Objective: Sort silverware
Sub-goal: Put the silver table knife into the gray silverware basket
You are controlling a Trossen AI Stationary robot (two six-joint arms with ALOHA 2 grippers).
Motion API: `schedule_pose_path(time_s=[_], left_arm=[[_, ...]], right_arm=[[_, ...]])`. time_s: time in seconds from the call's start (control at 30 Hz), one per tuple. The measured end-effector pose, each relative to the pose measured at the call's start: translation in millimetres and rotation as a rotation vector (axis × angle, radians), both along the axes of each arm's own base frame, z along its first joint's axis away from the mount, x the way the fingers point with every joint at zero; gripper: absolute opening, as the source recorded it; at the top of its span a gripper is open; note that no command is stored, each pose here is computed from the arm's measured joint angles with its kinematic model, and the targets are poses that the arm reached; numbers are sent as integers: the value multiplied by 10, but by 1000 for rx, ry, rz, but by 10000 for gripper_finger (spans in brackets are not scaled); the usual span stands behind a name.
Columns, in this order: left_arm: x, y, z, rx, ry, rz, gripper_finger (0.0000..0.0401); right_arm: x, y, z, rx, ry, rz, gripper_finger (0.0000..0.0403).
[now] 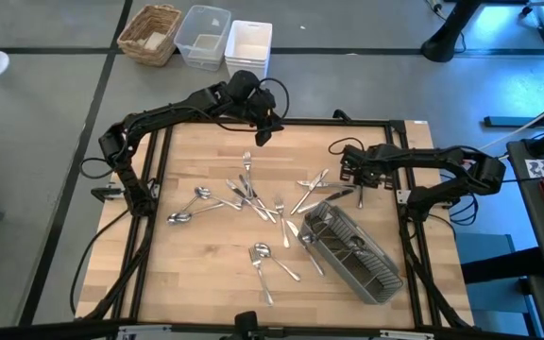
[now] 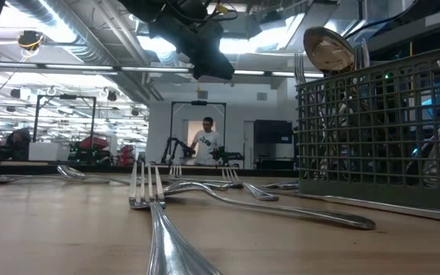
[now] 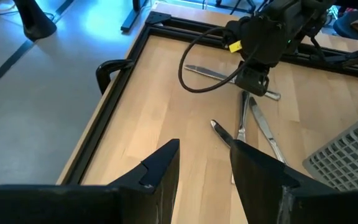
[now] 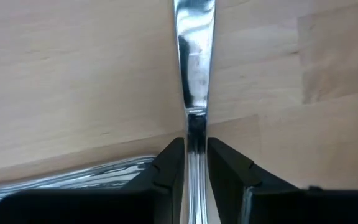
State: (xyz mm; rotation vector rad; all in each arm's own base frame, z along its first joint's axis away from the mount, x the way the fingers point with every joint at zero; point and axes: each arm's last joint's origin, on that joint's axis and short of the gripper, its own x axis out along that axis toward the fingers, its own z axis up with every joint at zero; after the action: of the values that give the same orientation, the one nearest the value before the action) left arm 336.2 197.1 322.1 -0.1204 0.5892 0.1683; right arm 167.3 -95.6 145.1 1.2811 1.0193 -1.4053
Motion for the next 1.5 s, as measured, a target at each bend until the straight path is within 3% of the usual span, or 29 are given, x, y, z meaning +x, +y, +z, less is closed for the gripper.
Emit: schedule_pose_path(time_s=[0.4,0.63,1.03,1.33,1.5], left_arm=[[0,0,0,-1,0,1,137],[-1,0,2,-1,-1,1,137],[-1,0,2,-1,-1,1,137],[-1,-1,3,3,0,-2,137],[-1,-1,3,4,0,-3,137]], right_arm=[[-70,40,-133,-5,-5,0,69],[-64,34,-132,-21,-9,4,21],[-23,10,-56,-23,-6,52,37],[111,-74,7,-123,-124,91,3],[133,-86,15,-138,-144,108,9]])
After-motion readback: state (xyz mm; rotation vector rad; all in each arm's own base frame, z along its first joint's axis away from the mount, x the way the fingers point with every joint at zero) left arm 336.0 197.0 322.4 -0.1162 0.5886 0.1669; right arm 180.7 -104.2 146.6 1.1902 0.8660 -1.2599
